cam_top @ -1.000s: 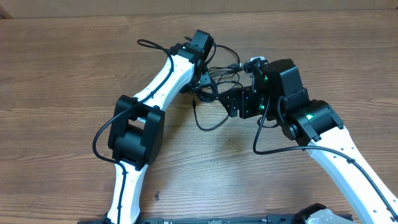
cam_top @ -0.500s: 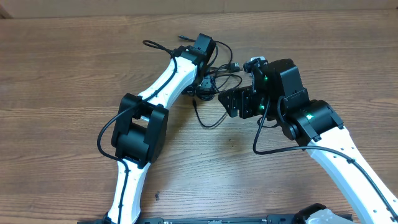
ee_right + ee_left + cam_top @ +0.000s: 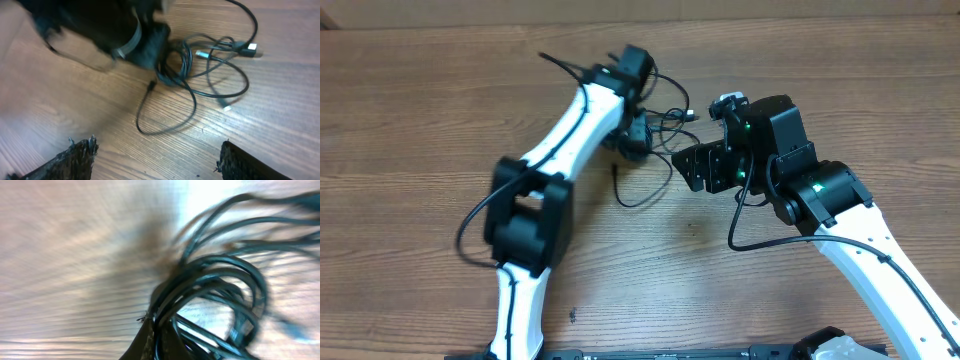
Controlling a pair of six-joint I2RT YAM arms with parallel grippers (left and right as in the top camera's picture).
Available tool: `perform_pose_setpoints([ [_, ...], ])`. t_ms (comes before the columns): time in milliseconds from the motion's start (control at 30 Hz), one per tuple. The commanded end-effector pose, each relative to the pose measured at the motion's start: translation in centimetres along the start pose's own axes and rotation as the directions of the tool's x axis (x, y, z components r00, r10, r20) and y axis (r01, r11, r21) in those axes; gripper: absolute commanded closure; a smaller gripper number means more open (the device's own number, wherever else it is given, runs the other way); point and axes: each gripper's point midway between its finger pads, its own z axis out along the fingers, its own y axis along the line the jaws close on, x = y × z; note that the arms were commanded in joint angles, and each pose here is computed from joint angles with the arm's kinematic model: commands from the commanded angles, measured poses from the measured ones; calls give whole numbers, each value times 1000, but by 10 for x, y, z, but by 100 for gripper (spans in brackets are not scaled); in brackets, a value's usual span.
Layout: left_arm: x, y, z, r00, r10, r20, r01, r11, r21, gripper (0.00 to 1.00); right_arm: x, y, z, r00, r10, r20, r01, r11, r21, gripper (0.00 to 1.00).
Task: Untangle cables
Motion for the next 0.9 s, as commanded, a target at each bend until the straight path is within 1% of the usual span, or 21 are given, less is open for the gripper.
perform_pose_setpoints([
  [0, -37, 5, -127, 929, 230, 290, -243, 970, 9, 96, 1, 22, -3, 975, -223, 11, 223, 967, -126, 21],
  [33, -36, 3, -140, 918, 242, 314, -259, 966, 13, 96, 1, 26, -3, 969, -246, 17, 245, 958, -147, 21],
  [67, -32, -5, -165, 891, 275, 361, -307, 951, 35, 96, 1, 36, -5, 956, -291, 39, 293, 935, -202, 21],
  [133, -26, -18, -188, 863, 299, 407, -358, 931, 74, 96, -1, 44, -7, 948, -312, 63, 317, 916, -245, 21],
  [233, -19, -29, -208, 842, 308, 444, -388, 916, 99, 96, -5, 47, -8, 945, -317, 83, 327, 910, -254, 22],
  [267, -17, -31, -211, 838, 312, 447, -394, 914, 100, 96, -6, 47, -8, 944, -318, 87, 329, 910, -253, 24],
  [333, -12, -31, -210, 844, 318, 431, -397, 912, 104, 96, -8, 48, -9, 943, -320, 95, 334, 909, -251, 27],
  [400, -3, -28, -205, 858, 330, 393, -398, 911, 104, 96, -12, 45, -8, 940, -323, 107, 339, 913, -228, 32],
  [467, 6, -24, -201, 871, 343, 353, -401, 910, 106, 96, -17, 41, -7, 937, -328, 119, 346, 917, -196, 33],
  [500, 14, -24, -199, 867, 376, 327, -430, 896, 110, 96, -20, 38, -7, 935, -331, 129, 351, 920, -177, 33],
  [567, 26, -32, -200, 846, 433, 312, -496, 854, 159, 96, -24, 35, -6, 931, -337, 140, 357, 922, -149, 33],
  [633, 44, -49, -210, 784, 520, 338, -609, 751, 257, 96, -26, 34, -6, 901, -406, 154, 426, 896, -129, 33],
  [700, 53, -55, -221, 724, 578, 377, -683, 675, 278, 96, -28, 25, -5, 898, -416, 146, 429, 900, -73, 35],
  [733, 59, -56, -229, 670, 621, 407, -738, 618, 272, 96, -30, 18, -4, 899, -416, 138, 424, 905, -33, 38],
  [767, 66, -56, -236, 610, 663, 434, -789, 559, 256, 96, -31, 15, -4, 899, -417, 135, 423, 906, -21, 38],
  [833, 70, -53, -244, 550, 699, 458, -832, 510, 220, 96, -31, 15, -4, 899, -417, 135, 422, 906, -15, 38],
  [867, 70, -49, -249, 536, 703, 468, -839, 506, 201, 96, -31, 15, -4, 899, -417, 135, 422, 906, -15, 39],
])
